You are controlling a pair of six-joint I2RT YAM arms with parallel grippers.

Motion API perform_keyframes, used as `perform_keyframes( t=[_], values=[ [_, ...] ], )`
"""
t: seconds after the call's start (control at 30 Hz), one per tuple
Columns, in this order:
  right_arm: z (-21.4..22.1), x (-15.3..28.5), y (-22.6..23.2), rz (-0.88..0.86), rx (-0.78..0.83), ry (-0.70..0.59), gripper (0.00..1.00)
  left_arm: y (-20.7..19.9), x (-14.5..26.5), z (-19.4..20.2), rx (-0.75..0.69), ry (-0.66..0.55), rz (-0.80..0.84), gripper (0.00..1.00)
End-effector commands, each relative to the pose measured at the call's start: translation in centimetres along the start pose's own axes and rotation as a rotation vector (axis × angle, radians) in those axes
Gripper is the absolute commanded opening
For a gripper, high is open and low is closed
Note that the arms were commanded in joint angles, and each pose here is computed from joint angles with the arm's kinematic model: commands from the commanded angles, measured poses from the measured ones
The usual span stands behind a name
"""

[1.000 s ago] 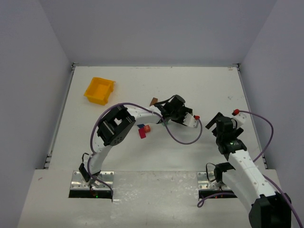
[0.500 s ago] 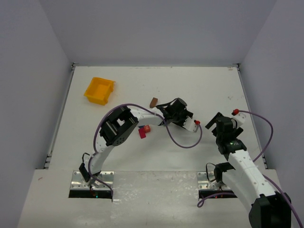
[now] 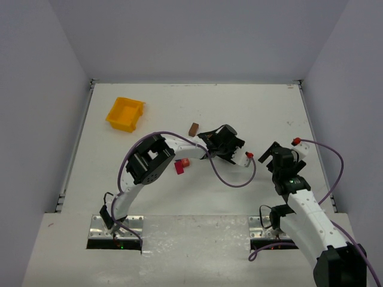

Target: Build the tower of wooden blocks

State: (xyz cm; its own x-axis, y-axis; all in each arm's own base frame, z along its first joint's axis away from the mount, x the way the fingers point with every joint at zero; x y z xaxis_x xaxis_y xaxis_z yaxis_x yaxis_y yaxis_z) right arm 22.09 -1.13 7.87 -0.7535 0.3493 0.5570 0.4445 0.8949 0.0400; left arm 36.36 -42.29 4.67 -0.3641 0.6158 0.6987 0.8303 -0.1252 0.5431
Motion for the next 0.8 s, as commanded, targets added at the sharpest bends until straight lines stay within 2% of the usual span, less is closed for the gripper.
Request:
perform_keyframes(
  t=[0.0,0.53,0.57,0.6,0.67,0.77],
  values=[
    [-0.8,-0.1,0.2,-0.010,-0.008,-0.030,0.99,-0.6,0.2,-0.2,-0.001,0.019,0.018,0.56],
    [-0.7,0.0,0.8,-0.051,0.016,-0.020,0.99,0.8,1.7,-0.7,0.036,0.038,-0.031,0.65],
    [-0.7,-0.1,0.9,-0.062,0.037,-0.017,0.99,1.2,2.3,-1.1,0.042,0.027,-0.042,0.84],
    [-0.6,-0.1,1.3,-0.085,0.054,-0.009,0.99,1.8,3.1,-1.7,0.057,0.005,-0.055,1.00],
    [-0.7,-0.1,1.6,-0.104,0.073,-0.004,0.99,1.9,3.6,-1.9,0.074,-0.008,-0.058,1.00],
    [-0.4,-0.3,2.1,-0.131,0.115,0.034,0.99,2.6,6.4,-3.3,0.105,-0.086,-0.070,1.00]
  ],
)
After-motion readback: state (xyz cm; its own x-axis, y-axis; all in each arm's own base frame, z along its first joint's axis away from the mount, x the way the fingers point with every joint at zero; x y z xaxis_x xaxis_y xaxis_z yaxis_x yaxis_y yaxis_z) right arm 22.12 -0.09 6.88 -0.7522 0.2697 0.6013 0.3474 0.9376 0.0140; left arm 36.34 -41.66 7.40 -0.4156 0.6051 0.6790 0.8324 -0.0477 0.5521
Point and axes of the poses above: each gripper's point midway between its finger pads, its own x axis back along the fingers, its own y axis along the line the jaws close on, z = x × y, the point moved 3 cm from there along x, back along the fingers, and after that the axes turned 14 degrees about x, right-handed, at the moved point
